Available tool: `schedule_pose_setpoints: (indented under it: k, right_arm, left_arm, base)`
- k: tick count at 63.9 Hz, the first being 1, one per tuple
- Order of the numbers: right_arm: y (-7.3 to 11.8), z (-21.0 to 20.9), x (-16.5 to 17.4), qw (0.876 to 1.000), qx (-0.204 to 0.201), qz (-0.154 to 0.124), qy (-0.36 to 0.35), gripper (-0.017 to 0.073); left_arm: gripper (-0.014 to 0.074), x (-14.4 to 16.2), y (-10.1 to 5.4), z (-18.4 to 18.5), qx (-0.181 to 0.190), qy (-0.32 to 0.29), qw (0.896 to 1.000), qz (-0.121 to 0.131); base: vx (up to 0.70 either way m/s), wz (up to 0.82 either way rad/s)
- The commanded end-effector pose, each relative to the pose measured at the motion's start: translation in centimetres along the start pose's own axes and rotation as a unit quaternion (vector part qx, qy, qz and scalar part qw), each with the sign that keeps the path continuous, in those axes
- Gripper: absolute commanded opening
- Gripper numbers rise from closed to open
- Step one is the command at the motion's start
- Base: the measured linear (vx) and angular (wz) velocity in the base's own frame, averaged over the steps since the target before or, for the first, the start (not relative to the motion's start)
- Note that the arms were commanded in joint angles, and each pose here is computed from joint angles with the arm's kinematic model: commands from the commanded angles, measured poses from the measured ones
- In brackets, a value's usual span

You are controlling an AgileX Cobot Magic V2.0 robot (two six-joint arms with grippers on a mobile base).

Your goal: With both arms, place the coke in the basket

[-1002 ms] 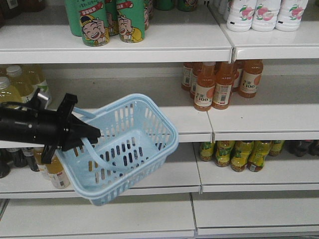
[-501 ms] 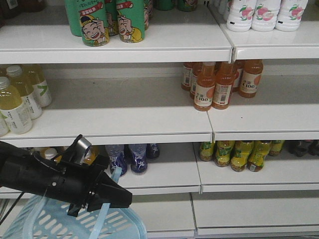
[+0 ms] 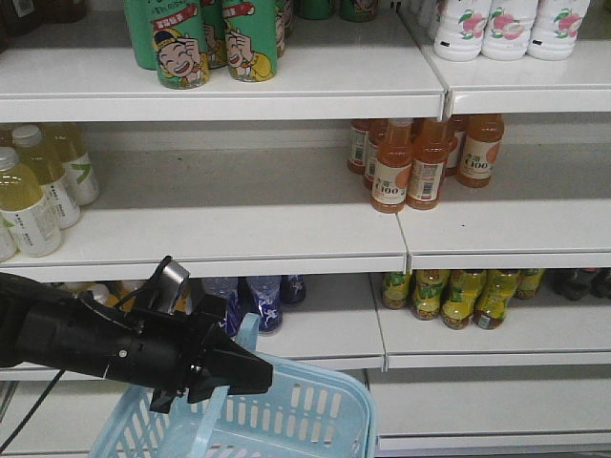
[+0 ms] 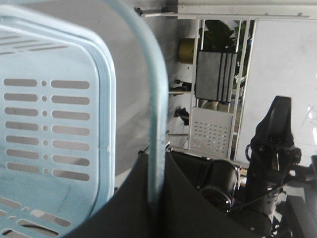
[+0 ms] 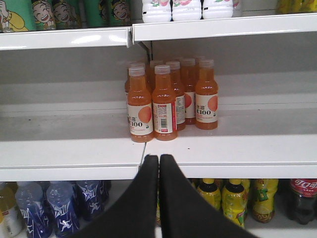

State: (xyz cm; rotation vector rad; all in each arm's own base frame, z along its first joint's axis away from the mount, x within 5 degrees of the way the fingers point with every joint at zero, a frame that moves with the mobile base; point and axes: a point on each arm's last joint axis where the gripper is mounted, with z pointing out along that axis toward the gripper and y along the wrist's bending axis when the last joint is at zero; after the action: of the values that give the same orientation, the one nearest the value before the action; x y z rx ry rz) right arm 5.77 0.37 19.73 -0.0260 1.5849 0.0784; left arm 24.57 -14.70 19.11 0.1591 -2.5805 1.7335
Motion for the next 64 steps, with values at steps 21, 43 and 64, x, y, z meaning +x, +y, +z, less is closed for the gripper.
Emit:
schedule_pose_setpoints:
  k: [21, 43, 64]
  right_arm:
    - [0.05, 0.1, -0.29, 1.0, -0.003, -0.007, -0.025, -0.001]
    - [0.05, 0.1, -0.29, 1.0, -0.003, -0.007, -0.025, -0.001]
    - [0.05, 0.1, -0.29, 1.0, -0.003, -0.007, -0.025, -0.001]
  left_arm:
    - [-0.0008, 0.19, -2.65, 0.3, 0.055, -0.032, 0.998, 0.012]
    - [-0.0008, 0.18, -2.6, 0.31, 0.053, -0.033, 0.998, 0.012]
    - [-0.0008, 0.18, -2.59, 0.31, 0.052, -0.034, 0.998, 0.012]
  base:
    - [0.0, 0.0]
    - [0.0, 0.0]
    - [0.0, 0.0]
